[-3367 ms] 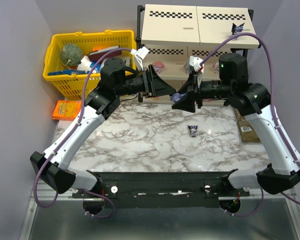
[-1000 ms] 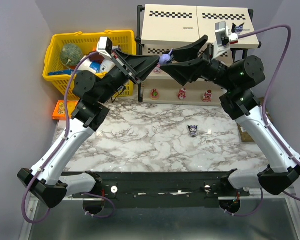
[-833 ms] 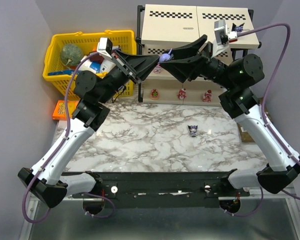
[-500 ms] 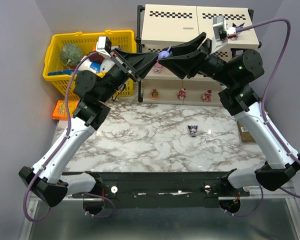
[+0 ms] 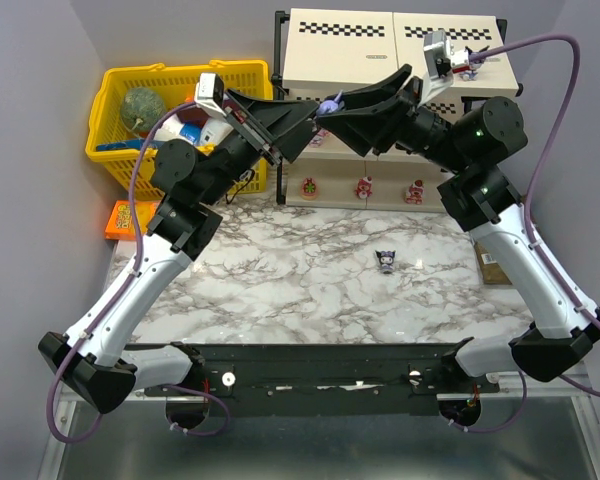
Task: Place and organize the plastic toys onto the shelf
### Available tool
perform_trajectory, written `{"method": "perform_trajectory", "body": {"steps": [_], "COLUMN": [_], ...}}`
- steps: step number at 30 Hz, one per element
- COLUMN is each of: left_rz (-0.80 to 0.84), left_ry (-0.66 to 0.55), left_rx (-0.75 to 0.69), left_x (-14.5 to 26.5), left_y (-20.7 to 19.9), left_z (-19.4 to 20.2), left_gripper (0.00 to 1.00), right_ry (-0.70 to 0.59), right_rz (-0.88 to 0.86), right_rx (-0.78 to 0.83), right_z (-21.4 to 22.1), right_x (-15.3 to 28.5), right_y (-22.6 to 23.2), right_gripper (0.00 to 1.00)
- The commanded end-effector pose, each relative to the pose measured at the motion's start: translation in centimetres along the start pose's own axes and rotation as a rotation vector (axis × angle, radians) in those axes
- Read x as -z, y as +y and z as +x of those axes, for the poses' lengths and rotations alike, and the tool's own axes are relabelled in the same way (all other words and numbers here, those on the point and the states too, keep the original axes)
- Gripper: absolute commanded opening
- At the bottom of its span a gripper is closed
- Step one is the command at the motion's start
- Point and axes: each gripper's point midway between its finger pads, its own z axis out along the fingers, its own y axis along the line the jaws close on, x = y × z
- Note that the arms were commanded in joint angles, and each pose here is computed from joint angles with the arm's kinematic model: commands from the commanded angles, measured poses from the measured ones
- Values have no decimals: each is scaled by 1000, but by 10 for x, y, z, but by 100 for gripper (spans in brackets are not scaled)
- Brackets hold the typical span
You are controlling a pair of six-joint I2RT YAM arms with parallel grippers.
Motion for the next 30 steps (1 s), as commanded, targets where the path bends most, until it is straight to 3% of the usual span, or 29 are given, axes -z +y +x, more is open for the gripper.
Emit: {"method": "perform_trajectory", "body": {"steps": [1, 2, 7, 10, 21, 30], "left_rz": [-10, -36, -216, -298, -441, -492], "left_ry": [-63, -83, -297, -332, -199, -88], "left_rx": [-103, -122, -330, -425, -559, -530], "left_x": [9, 12, 50, 68, 89, 82], "left_y": [-15, -12, 0, 8, 49, 82], "left_z": [-10, -13, -51, -59, -42, -26], "left_gripper": [95, 99, 99, 99, 99, 99], "right_ry": [-33, -31, -32, -6, 93, 150], "right_rz": [91, 115, 359, 501, 819, 931], "right_rx": [12, 16, 37, 72, 170, 182], "right_z": [-14, -12, -9, -5, -3, 8], "right_x": [-1, -1, 3, 10, 70, 98], "right_y": [-11, -17, -66, -95, -190, -244], "right_gripper": [1, 1, 1, 1, 1, 1]}}
